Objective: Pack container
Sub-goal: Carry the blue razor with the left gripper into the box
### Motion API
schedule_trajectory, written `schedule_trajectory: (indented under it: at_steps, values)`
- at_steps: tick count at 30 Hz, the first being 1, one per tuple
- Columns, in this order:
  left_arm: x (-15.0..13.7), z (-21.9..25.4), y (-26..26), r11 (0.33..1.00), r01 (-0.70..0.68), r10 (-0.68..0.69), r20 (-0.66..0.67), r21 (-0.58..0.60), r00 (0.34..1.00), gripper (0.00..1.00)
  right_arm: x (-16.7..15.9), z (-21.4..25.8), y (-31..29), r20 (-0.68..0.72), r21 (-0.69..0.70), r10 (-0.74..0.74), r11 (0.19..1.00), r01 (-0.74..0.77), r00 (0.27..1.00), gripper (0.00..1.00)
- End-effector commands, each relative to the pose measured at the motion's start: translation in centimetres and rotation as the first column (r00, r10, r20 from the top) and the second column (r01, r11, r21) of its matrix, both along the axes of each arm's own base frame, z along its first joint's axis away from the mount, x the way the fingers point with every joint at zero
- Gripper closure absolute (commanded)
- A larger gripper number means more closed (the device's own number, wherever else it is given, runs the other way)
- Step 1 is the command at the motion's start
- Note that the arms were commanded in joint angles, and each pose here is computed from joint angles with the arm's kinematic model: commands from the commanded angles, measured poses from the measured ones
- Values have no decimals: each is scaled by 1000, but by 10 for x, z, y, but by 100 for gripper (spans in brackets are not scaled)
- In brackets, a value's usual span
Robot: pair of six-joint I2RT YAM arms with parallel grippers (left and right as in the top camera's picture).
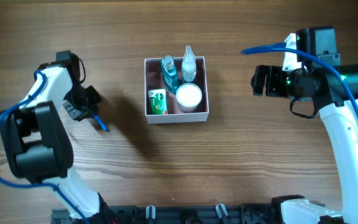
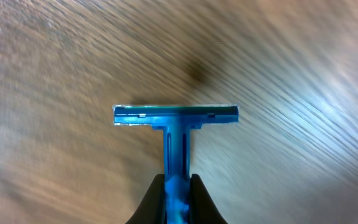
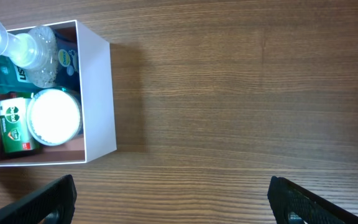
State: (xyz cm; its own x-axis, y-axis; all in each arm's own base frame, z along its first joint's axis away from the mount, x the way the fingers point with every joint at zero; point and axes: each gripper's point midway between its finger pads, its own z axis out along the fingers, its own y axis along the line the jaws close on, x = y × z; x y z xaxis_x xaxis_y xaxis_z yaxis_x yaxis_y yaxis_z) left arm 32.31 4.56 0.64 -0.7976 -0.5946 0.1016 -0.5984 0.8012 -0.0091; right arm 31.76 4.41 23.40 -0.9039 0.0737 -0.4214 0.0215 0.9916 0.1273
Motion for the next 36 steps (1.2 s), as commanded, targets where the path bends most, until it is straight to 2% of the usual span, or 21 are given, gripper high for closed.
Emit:
schedule_trajectory:
  at_steps: [1, 5, 8, 10, 14, 19, 28, 29, 31, 33, 36]
  values:
    - [15, 60, -27, 997, 80, -81, 176, 14, 981, 96, 1, -3, 2, -8, 8, 15, 1000, -15, 1000, 0]
    - [22, 112, -69, 980, 195, -198, 340, 43, 919, 96, 1, -3, 2, -7, 8, 15, 1000, -15, 1000, 0]
    - [27, 147, -117, 934, 348, -344, 475, 81, 810, 96, 2, -3, 2, -4, 9, 15, 1000, -15, 1000, 0]
    - [30, 158, -146, 887, 448, -438, 524, 117, 731, 96, 2, -3, 2, -3, 9, 15, 1000, -15, 1000, 0]
    - [33, 158, -189, 836, 532, -504, 563, 130, 655, 96, 2, -3, 2, -3, 8, 15, 1000, -15, 1000, 0]
    - [40, 138, -216, 804, 581, -543, 556, 128, 629, 96, 2, -3, 2, -4, 8, 15, 1000, -15, 1000, 0]
    - [41, 100, -216, 799, 591, -564, 473, 107, 677, 93, 2, -3, 2, -4, 8, 15, 1000, -15, 1000, 0]
    - [42, 99, -216, 800, 590, -564, 472, 110, 677, 87, 2, -3, 2, -4, 8, 15, 1000, -15, 1000, 0]
    - [43, 99, -216, 800, 590, -564, 475, 111, 676, 67, 2, -3, 2, -5, 8, 15, 1000, -15, 1000, 0]
    - [44, 99, -216, 801, 588, -562, 478, 112, 674, 40, 1, -3, 2, -6, 8, 15, 1000, -15, 1000, 0]
    - [45, 100, -213, 807, 581, -556, 479, 111, 680, 37, 0, -4, 2, -12, 7, 16, 1000, -16, 1000, 0]
